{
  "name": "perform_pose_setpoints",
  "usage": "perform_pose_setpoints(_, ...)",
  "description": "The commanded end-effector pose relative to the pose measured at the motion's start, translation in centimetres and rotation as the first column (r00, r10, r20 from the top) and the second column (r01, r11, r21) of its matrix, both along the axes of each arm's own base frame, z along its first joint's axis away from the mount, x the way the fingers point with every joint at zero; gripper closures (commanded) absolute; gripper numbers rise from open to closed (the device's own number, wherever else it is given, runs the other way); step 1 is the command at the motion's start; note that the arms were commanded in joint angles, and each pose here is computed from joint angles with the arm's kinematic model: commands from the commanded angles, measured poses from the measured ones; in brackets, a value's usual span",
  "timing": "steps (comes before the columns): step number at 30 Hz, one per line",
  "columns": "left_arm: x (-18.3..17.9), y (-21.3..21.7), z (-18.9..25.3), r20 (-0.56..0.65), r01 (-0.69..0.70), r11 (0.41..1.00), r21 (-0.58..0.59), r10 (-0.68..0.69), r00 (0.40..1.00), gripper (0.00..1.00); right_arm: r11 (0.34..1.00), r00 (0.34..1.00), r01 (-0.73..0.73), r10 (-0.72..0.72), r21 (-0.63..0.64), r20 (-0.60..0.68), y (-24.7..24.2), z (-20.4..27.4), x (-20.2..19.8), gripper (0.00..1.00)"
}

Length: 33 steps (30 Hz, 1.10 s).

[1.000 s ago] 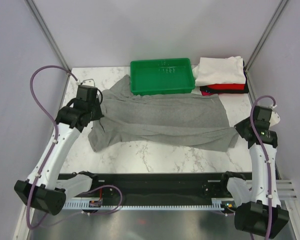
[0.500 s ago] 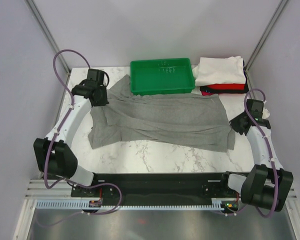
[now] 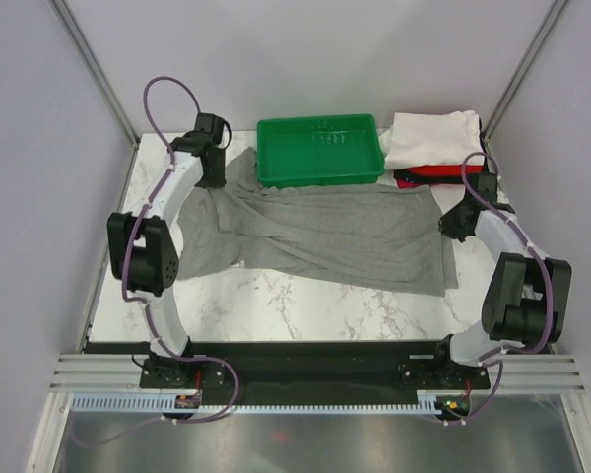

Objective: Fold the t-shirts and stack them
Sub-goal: Fold the tshirt

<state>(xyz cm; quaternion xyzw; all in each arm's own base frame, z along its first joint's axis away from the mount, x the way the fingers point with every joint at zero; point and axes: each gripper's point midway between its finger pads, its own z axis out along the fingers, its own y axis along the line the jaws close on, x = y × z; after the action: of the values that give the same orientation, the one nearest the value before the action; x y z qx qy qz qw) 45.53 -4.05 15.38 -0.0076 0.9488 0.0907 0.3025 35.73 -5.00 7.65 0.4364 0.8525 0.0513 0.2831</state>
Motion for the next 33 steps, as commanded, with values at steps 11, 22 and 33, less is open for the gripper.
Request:
perform_pose_setpoints(11,-10.2,0.9,3.9,0.123,-0.27,0.856,-0.44,0.356,0.926,0.16,1.0,0.999,0.001,0.0,-0.011,0.035,-1.1,1.7,-4.7,0.04)
perform_pose_setpoints(22,-20.2,1.9,-7.4,0.026,-0.464,0.651,-0.601,0.596,0.802,0.1,0.997,1.0,0.005,-0.005,0.071,-0.009,2.2,-3.1,-12.5,0.24)
perform_pose_setpoints(33,-19.7,5.6,-9.4,0.124,-0.522,0.606,-0.599,0.715,0.688,0.11,0.998,0.998,0.007,-0.004,0.063,-0.055,1.8,-6.0,-12.3,0.58)
